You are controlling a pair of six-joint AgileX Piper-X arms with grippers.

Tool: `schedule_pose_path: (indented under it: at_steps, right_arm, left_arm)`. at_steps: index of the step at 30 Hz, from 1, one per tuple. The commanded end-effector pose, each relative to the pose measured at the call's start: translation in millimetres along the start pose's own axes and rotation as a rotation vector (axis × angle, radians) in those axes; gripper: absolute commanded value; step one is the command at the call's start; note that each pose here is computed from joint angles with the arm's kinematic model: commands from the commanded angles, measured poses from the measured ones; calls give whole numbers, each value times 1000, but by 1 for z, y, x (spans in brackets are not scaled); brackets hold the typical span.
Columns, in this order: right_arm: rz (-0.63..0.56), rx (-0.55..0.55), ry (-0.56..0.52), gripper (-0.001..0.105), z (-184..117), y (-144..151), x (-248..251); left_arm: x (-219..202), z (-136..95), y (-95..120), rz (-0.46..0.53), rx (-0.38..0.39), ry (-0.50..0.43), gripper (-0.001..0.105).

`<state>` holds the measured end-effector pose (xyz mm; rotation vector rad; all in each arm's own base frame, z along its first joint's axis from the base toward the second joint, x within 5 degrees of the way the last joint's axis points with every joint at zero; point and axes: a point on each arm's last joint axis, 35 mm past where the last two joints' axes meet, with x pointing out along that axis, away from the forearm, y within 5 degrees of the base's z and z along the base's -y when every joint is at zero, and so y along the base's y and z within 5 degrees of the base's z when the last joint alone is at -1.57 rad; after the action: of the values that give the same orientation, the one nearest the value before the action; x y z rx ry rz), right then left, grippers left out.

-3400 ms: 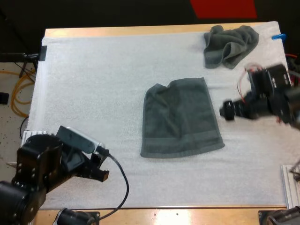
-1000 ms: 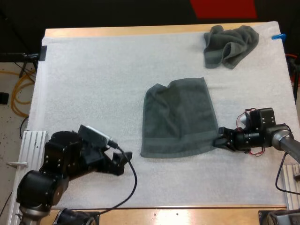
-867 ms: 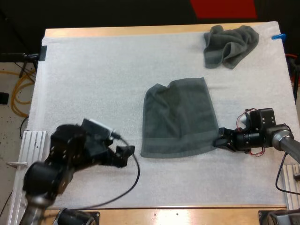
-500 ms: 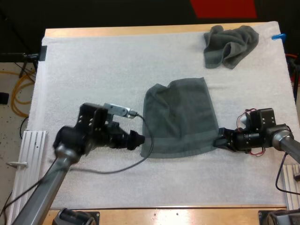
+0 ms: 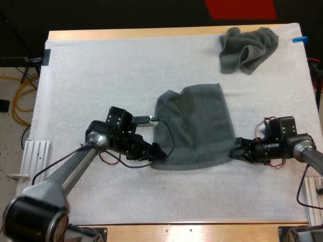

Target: Pick towel from pile fold and stack

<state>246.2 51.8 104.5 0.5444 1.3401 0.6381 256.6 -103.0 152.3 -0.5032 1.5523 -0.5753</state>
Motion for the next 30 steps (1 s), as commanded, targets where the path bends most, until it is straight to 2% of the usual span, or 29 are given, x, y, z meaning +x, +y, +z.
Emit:
schedule_pose_path:
  at_steps: [1, 8, 15, 19, 22, 30]
  right_arm:
    - [-30, -3, 10, 0, -4, -2, 0]
    - [-30, -3, 10, 0, -4, -2, 0]
    - [-30, -3, 10, 0, -4, -2, 0]
    - [-30, -3, 10, 0, -4, -2, 0]
    - [-30, -3, 10, 0, -4, -2, 0]
    - [-30, -3, 10, 0, -4, -2, 0]
  left_arm:
    - [3, 1, -1, -35, -1, 17, 72]
    - [16, 2, 7, -62, -40, 74, 72]
    - [23, -3, -3, -87, -12, 116, 72]
    - [34, -7, -13, -2, 41, 110, 71]
    - [40, -6, -17, 81, 44, 69, 71]
    - [41, -5, -19, 78, 43, 52, 66]
